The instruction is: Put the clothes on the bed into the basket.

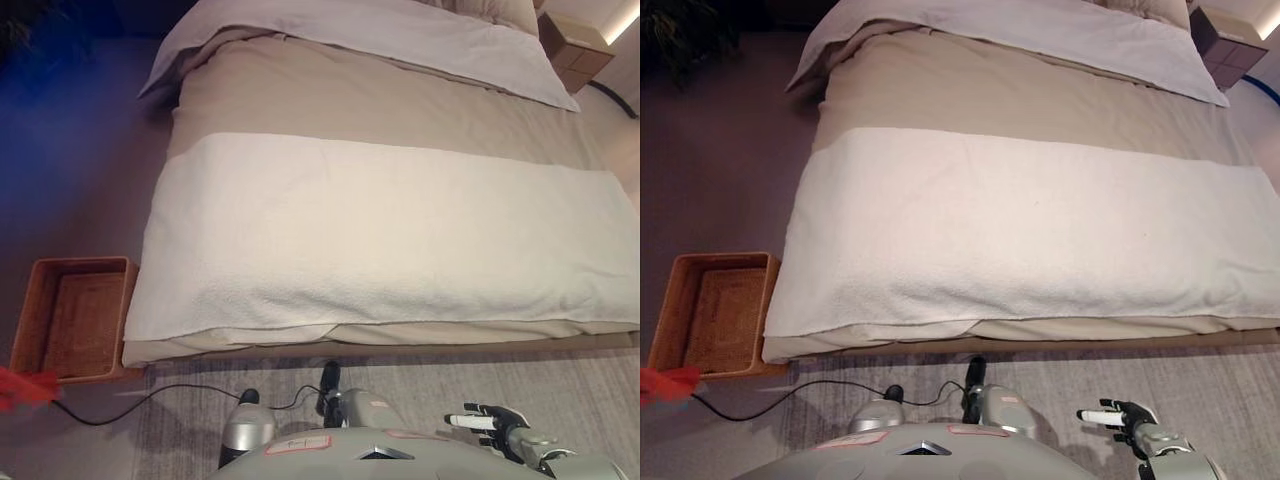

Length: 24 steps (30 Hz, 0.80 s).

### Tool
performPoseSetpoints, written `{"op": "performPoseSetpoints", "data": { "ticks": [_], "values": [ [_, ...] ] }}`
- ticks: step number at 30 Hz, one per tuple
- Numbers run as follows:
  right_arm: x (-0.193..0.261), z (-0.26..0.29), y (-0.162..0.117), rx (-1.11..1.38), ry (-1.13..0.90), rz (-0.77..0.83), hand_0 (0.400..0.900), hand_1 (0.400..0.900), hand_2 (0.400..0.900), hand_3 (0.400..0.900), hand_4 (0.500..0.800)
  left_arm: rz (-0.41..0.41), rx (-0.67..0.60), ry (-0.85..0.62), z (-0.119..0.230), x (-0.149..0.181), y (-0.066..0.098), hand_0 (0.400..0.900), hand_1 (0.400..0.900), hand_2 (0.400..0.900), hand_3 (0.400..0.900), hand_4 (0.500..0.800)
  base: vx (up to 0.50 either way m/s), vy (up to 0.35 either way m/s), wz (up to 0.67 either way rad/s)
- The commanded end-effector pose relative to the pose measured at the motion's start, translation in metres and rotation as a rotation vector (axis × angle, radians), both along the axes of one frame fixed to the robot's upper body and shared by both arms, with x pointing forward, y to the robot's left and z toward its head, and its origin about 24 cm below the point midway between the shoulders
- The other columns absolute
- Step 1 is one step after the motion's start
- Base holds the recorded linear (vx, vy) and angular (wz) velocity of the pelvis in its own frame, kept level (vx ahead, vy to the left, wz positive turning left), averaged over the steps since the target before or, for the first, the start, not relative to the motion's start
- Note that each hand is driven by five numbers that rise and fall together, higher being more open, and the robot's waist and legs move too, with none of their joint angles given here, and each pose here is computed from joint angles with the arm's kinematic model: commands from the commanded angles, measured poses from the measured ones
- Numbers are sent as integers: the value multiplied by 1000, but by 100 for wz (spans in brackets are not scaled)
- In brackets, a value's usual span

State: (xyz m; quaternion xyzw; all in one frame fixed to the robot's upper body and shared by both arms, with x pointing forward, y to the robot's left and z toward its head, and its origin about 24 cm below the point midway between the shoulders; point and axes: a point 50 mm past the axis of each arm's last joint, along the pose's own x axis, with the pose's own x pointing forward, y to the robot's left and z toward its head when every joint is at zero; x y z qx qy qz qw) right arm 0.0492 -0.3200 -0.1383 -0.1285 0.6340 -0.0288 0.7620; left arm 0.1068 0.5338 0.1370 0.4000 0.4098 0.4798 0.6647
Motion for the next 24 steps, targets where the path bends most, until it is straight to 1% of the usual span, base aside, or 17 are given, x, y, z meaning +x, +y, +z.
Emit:
{"op": "performPoseSetpoints", "data": {
  "ticks": [1,4,9,13,17,24],
  "values": [
    [-5,9,-19,-64,56,29,900,900,900,900,800,-64,177,-95,46,16,5,400,400,400,400,500,9,6,-6],
    [-6,9,-19,-65,62,18,900,900,900,900,800,-117,162,-116,41,34,-1,400,400,400,400,500,3,2,-1],
    [-8,10,-21,-74,67,8,900,900,900,900,800,-167,135,-175,35,57,-11,400,400,400,400,500,0,0,0],
    [-6,11,-23,-83,61,2,900,900,900,900,800,-208,149,-164,40,72,-16,400,400,400,400,500,3,-8,-2],
    [-2,13,-25,-90,44,3,900,900,900,900,800,-207,167,-150,45,71,-15,400,400,400,400,500,-17,-9,-6],
    [-8,16,-32,-105,59,0,900,900,900,900,800,-198,158,-144,46,69,-14,400,400,400,400,500,-2,-1,-1]
  ]
}}
